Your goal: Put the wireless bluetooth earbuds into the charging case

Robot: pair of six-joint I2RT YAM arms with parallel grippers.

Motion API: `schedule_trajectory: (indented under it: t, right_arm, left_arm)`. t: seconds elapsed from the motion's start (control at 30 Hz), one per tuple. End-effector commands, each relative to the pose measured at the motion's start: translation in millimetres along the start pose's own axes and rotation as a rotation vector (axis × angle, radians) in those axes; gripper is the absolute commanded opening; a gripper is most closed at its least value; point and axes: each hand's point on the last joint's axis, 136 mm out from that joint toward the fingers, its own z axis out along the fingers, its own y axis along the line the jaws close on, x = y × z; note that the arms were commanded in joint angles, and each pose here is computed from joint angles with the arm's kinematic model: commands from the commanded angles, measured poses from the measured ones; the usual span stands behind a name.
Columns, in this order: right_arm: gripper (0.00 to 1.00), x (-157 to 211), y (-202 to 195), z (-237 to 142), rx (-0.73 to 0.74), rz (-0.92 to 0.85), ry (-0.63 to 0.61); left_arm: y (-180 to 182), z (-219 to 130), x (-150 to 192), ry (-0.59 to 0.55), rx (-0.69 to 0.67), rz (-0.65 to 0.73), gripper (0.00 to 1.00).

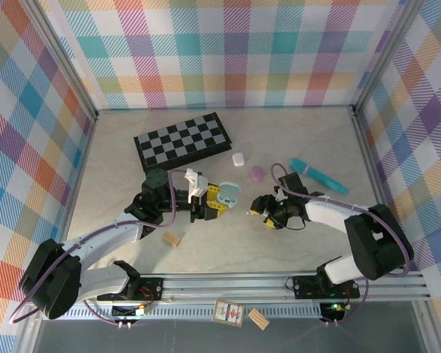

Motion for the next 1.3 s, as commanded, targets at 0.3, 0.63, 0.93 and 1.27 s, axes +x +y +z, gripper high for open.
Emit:
schedule_trajectory:
  t: [0.3,0.63,0.93,1.27]
  right_arm:
    - [0.67,-36,-8,-7,0.067,-0.004,-0.123]
    - [0.67,-55,-2,-20,0.087,-0.045,-0.170]
    - [0.66,-37,-2,-26,0.024,-0.024,-0.165]
    - [0.56,-45,-6,-19,0.051,-0.133,-0.161]
  left_arm:
    - [-1,-5,-11,-0.014,-0.007,0.045,0.39]
    - [-3,-7,-7,-0.009,-0.014,0.036,0.40]
    - [-5,-11,-7,-0.006,-0.030,0.048,0.40]
    - [-5,-9,-7,-0.004,-0.017,0.046,0.40]
